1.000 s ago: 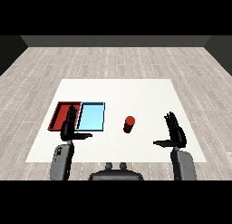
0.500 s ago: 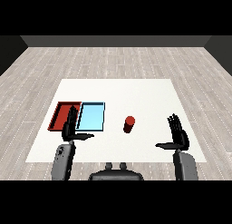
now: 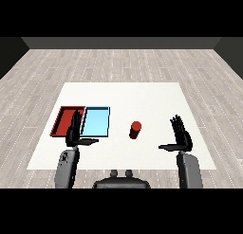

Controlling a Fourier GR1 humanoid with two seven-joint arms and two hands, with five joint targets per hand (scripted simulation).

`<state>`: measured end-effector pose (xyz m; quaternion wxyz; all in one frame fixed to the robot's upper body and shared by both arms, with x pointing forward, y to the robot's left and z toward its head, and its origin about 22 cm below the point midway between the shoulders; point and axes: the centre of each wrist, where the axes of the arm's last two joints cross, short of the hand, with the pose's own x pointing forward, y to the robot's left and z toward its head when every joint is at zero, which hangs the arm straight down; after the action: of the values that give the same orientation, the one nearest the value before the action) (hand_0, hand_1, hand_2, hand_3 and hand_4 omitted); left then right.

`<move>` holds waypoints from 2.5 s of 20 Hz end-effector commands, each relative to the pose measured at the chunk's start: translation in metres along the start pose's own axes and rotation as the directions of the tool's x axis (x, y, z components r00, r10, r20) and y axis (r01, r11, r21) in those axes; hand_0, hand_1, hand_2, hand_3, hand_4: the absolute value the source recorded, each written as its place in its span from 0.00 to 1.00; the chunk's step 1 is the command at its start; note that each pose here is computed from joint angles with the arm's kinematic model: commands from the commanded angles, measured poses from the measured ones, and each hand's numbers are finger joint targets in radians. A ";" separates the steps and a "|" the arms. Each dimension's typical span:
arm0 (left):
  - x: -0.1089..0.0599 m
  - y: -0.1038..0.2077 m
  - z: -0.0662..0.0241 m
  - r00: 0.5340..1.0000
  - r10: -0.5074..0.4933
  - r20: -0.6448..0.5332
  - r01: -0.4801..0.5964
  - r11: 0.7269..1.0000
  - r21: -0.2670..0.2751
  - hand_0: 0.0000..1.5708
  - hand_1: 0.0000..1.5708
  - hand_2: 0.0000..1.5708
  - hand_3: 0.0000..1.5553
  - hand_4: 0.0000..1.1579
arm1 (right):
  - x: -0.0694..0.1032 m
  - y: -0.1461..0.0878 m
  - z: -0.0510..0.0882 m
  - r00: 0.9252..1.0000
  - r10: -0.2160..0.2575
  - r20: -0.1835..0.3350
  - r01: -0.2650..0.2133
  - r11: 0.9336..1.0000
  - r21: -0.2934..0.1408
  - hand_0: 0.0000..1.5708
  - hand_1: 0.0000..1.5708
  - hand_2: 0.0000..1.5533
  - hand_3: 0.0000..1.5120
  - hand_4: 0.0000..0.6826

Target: Pick the red can and put it in the red box

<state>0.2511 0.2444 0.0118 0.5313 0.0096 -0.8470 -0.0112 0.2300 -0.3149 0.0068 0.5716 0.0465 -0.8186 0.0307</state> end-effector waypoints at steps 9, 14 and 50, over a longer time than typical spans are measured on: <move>0.004 0.004 0.0295 1.000 0.016 -0.010 -0.016 1.000 0.006 0.00 0.00 0.00 0.00 0.00 | -0.017 0.028 -0.045 0.993 -0.097 -0.064 0.098 0.995 0.017 0.00 0.00 0.00 0.00 0.00; -0.013 0.018 -0.0058 0.999 0.033 0.004 -0.033 0.999 0.012 0.00 0.00 0.00 0.00 0.00 | -0.027 0.046 -0.036 0.989 -0.123 -0.088 0.125 0.992 0.027 0.00 0.00 0.00 0.00 0.00; 0.008 0.006 -0.0027 0.999 0.048 0.016 -0.048 0.999 0.003 0.00 0.00 0.00 0.00 0.00 | -0.105 0.126 -0.030 0.962 -0.219 -0.164 0.224 0.974 0.013 0.00 0.00 0.00 0.00 0.00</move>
<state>0.2523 0.2514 0.0139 0.5287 -0.0104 -0.8487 0.0071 0.2906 -0.1914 -0.0721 0.6299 0.1412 -0.7636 -0.0171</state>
